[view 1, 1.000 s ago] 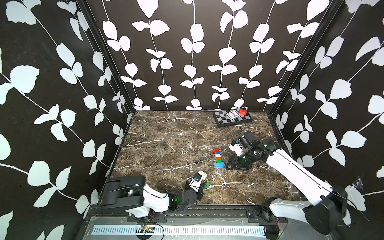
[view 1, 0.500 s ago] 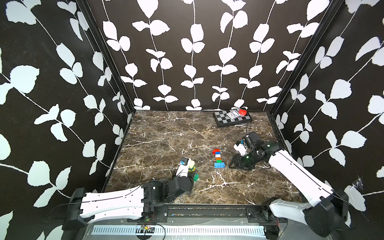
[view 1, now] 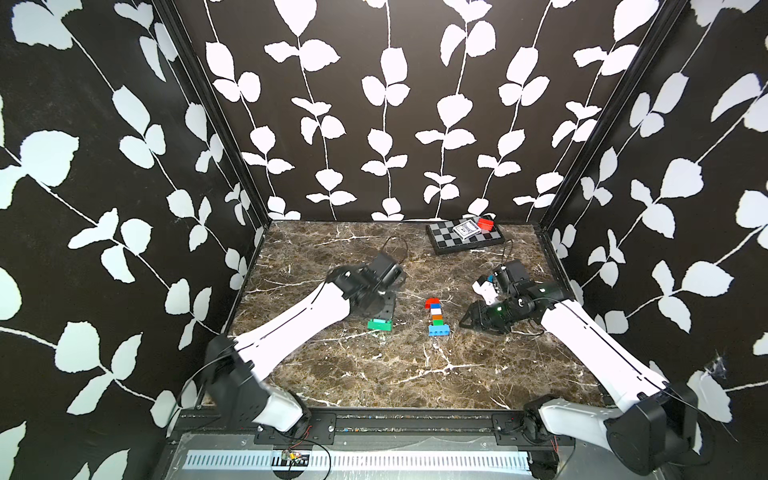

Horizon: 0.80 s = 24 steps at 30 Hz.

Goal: Assemble the number 1 with lego
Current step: Adjust the lego brick at the center of the board.

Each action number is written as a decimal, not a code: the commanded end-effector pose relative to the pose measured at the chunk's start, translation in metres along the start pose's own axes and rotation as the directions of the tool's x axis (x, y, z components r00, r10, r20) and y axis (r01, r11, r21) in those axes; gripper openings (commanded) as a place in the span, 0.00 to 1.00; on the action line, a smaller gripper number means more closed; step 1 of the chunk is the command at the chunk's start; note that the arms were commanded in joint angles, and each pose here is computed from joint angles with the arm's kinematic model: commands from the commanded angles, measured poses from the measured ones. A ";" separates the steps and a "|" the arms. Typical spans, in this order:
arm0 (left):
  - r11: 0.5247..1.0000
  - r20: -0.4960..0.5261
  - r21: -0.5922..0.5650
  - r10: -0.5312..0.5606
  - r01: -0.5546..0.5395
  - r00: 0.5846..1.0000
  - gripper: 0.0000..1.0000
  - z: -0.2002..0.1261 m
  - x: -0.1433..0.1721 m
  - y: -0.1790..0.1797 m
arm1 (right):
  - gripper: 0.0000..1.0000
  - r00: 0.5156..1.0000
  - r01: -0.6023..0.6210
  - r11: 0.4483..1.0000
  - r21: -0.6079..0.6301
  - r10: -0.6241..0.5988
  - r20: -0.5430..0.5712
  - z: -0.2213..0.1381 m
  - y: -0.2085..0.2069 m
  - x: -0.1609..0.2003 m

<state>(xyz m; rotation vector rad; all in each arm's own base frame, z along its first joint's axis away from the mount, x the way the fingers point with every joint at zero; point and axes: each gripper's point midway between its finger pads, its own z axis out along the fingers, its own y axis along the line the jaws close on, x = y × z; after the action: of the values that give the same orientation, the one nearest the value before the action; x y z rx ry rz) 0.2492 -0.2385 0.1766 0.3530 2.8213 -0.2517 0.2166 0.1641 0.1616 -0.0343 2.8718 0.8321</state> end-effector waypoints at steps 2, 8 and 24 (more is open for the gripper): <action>0.996 -0.299 0.068 0.076 -0.058 0.951 0.00 0.008 0.023 -0.004 | 0.49 0.999 -0.030 0.999 -0.020 0.031 0.039 0.000 -0.004 0.000; 0.992 -0.471 0.127 0.064 -0.005 0.880 0.00 0.040 0.007 -0.001 | 0.49 0.994 -0.066 0.997 -0.040 0.069 0.083 -0.002 -0.007 0.001; 0.998 -0.563 -0.026 -0.057 0.051 0.825 0.01 0.113 0.011 0.033 | 0.49 0.987 -0.097 0.994 -0.042 0.101 0.123 -0.007 -0.018 0.004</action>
<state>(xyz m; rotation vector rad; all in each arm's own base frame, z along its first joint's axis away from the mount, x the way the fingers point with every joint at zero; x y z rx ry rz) 0.2757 -0.2386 0.0687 0.4397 3.4106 -0.2435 0.2138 0.1469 0.1600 0.1450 2.7692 0.8686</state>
